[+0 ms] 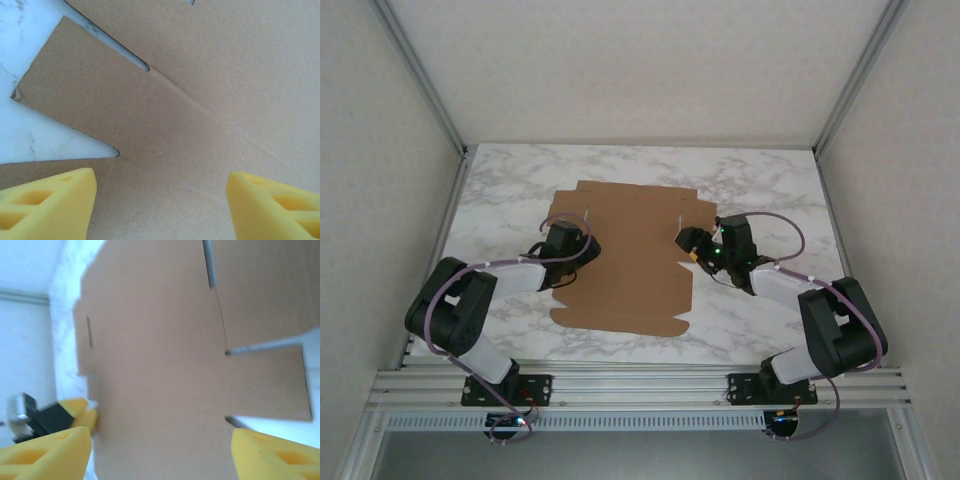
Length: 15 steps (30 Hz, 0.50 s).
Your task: Fold the paper box
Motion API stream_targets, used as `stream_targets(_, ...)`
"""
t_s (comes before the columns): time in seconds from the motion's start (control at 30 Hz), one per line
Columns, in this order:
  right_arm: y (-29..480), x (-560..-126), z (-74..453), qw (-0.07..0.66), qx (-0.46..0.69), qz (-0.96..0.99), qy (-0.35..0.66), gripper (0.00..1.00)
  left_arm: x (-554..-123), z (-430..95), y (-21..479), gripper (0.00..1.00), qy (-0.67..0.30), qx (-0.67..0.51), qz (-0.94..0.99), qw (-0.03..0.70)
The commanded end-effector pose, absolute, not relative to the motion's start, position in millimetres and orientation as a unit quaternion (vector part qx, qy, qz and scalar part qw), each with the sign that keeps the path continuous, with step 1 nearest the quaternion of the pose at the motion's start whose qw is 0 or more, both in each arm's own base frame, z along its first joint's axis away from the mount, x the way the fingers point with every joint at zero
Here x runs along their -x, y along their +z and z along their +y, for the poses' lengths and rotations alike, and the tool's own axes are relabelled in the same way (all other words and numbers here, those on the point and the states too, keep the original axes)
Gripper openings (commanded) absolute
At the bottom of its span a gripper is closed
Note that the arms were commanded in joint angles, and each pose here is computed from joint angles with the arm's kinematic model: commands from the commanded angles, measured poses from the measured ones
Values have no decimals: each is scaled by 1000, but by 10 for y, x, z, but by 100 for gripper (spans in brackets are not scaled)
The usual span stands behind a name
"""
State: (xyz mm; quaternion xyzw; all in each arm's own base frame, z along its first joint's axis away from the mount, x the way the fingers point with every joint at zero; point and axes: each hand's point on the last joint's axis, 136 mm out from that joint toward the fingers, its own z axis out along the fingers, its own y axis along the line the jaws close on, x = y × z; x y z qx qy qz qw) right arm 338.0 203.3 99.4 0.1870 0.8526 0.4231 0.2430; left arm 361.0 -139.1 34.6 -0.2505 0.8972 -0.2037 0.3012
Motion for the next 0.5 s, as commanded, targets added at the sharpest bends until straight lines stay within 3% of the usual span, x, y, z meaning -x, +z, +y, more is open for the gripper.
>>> stream_targets(0.0,1061,-3624,1892,259,-267,803,466,71,-3370,-1413,157,70,-202,259,909,255)
stream_targets(0.17,693,-3726,1767,221,-344,782,470,69,-3393,-1452,192,70,-215,259,906,257)
stream_targets(0.47,464,-3825,1732,218,-364,780,460,69,-3385,-1460,195,70,-216,254,907,256)
